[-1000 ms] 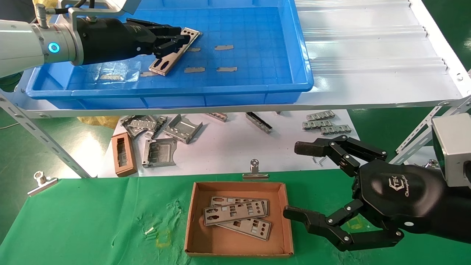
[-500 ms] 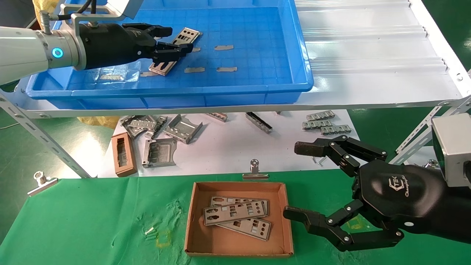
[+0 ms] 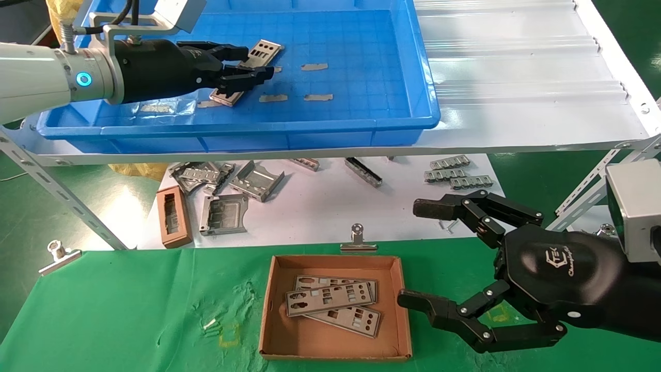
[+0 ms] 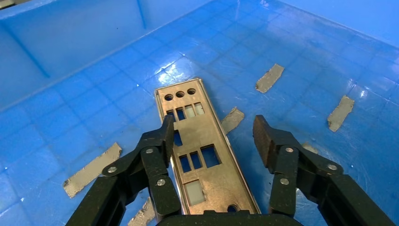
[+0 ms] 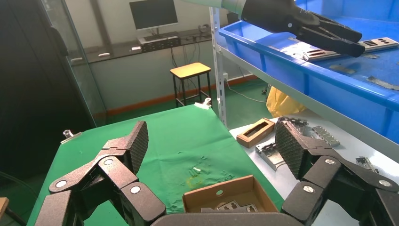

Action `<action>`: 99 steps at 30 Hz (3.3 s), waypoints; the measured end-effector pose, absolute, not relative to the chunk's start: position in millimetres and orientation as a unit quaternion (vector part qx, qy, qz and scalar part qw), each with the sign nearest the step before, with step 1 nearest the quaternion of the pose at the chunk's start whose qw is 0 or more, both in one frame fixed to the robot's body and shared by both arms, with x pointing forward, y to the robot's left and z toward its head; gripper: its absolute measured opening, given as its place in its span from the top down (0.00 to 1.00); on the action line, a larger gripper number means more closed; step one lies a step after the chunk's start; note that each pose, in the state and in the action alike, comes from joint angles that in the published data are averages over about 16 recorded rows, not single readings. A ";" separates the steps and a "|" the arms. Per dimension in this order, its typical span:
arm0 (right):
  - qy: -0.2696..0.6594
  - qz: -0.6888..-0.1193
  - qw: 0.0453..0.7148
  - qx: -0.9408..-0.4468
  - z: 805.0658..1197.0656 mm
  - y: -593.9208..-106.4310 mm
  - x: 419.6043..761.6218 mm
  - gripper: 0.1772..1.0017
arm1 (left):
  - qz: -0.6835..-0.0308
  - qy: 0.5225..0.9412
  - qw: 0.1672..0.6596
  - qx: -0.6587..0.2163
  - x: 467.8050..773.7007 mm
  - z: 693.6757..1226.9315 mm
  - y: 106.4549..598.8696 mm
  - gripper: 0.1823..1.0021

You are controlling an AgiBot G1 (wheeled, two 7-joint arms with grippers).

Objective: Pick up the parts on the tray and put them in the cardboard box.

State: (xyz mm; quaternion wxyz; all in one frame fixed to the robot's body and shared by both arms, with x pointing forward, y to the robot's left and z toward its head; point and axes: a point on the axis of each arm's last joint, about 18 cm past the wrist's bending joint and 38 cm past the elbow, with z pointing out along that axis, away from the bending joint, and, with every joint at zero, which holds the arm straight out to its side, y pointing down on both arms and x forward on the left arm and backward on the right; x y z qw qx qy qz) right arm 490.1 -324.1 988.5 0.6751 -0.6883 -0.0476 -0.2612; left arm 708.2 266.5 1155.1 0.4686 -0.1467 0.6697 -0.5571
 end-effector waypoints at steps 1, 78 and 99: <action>-0.048 -0.261 0.675 -0.688 988.5 -324.1 490.1 0.00 | -0.557 0.670 0.469 -0.147 708.4 1155.0 266.5 0.42; -0.048 -0.261 0.675 -0.688 988.5 -324.1 490.1 0.00 | -0.558 0.656 0.483 -0.160 714.3 1156.9 269.7 0.26; -0.048 -0.261 0.675 -0.688 988.5 -324.1 490.1 0.00 | -0.555 0.653 0.488 -0.165 716.7 1157.4 270.3 0.37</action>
